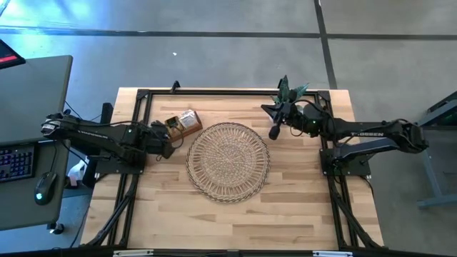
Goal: Pick & Place Tea
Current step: Adjust the black tea bags in the left compartment of the wooden organizer
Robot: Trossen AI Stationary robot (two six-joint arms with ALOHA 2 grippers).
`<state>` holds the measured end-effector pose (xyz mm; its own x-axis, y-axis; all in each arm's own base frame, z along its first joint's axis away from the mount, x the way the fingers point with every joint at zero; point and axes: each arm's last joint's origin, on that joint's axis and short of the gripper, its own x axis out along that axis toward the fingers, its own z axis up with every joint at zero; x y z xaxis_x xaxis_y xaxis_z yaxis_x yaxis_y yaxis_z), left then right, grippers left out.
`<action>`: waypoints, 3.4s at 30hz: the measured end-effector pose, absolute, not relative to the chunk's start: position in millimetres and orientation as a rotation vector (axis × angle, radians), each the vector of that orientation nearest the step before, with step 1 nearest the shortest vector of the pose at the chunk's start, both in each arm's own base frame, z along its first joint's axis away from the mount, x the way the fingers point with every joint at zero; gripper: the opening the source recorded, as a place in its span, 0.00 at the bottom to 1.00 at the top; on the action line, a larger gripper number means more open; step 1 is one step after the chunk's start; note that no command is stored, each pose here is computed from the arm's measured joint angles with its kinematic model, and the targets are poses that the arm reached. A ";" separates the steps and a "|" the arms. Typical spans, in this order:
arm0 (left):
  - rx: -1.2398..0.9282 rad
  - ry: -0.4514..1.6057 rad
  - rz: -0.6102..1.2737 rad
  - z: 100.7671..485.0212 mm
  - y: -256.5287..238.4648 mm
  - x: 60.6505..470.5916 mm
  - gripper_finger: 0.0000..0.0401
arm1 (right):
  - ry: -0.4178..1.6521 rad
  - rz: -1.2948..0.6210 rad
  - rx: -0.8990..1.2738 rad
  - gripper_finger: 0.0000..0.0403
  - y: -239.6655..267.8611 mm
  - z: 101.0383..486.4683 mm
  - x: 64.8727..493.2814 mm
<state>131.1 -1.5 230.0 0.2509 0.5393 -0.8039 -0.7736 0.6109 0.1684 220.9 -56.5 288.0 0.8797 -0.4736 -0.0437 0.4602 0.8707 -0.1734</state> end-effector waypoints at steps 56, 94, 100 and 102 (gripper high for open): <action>-0.256 1.231 0.925 247.5 -6.3 144.5 0.08 | 0.085 -0.485 -0.163 0.00 -56.5 288.2 221.1; -0.250 1.207 1.023 190.8 -4.8 142.9 0.04 | 0.055 -0.396 -0.162 0.01 -54.1 290.6 222.5; -0.248 1.222 1.014 231.9 -5.8 148.4 0.01 | 0.055 -0.396 -0.162 0.01 -54.1 290.5 222.4; -0.258 1.256 1.008 240.9 -6.2 146.9 0.01 | 0.055 -0.397 -0.162 0.01 -54.1 290.5 222.4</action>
<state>146.9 -6.2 240.9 -0.0337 0.4878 -0.8723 -0.7459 0.5687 0.3468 222.4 -54.1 290.5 0.9211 -0.3887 -0.0218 0.3799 0.9097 -0.1678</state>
